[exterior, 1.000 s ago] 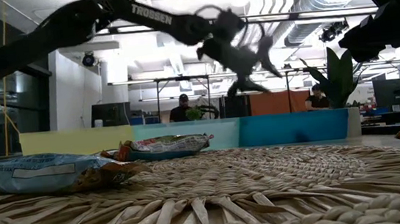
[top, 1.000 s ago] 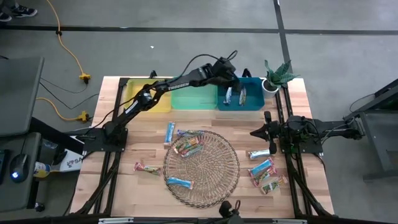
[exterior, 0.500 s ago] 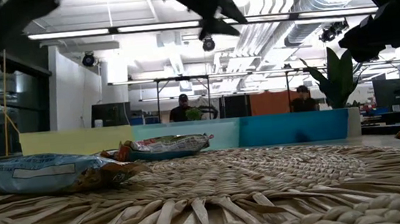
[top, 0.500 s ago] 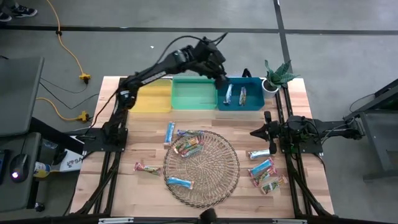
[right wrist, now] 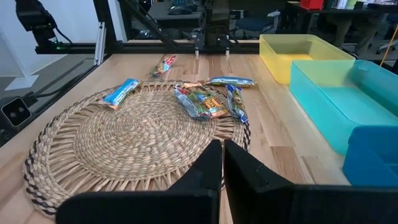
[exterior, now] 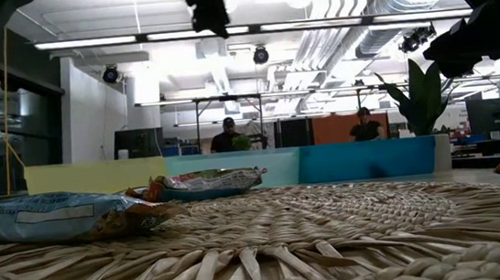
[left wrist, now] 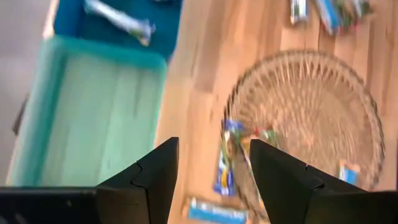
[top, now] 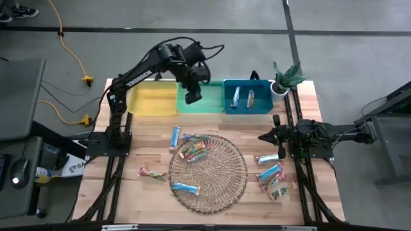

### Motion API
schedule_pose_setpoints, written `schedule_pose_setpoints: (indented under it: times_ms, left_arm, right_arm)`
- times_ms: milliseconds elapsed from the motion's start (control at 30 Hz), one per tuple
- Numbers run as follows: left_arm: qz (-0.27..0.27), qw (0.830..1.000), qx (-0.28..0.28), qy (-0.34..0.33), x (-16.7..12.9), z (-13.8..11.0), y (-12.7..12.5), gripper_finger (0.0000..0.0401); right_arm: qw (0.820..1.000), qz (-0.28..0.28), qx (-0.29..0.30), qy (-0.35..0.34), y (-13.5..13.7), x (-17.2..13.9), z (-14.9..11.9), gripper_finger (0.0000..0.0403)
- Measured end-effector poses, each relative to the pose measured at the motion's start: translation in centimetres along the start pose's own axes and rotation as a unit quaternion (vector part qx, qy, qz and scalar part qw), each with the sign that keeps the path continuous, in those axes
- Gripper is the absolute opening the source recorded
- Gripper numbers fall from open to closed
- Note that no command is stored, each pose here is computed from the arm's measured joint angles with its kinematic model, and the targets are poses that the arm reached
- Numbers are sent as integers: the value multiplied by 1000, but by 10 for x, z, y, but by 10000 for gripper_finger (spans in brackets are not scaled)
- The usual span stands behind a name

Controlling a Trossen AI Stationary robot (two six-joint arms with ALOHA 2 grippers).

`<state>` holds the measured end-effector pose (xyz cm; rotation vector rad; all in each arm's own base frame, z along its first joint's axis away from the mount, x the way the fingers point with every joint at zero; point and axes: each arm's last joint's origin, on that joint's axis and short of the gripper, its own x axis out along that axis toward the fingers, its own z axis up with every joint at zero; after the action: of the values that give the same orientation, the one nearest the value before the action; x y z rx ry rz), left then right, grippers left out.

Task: Pick and place Granola Bars by type
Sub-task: Put the blue granola bar into the blue bin

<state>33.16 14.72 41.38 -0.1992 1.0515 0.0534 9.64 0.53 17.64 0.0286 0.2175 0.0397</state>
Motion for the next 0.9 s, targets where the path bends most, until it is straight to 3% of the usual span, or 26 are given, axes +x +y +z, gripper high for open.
schedule_pose_setpoints:
  times_ms: [267, 533, 667, 900]
  left_arm:
    - [-51, 999, 4, 9, -8, -7, -6, 192]
    - [-47, 999, 11, -16, -35, -29, -20, 192]
    - [-46, 999, 8, -2, -13, -50, -30, 192]
    - [-36, 999, 4, -10, 58, -99, -46, 192]
  right_arm:
    - [1000, 0, 0, 0, 0, 0, 0, 0]
    - [1000, 0, 0, 0, 0, 0, 0, 0]
    - [1000, 0, 0, 0, 0, 0, 0, 0]
    - [1000, 0, 0, 0, 0, 0, 0, 0]
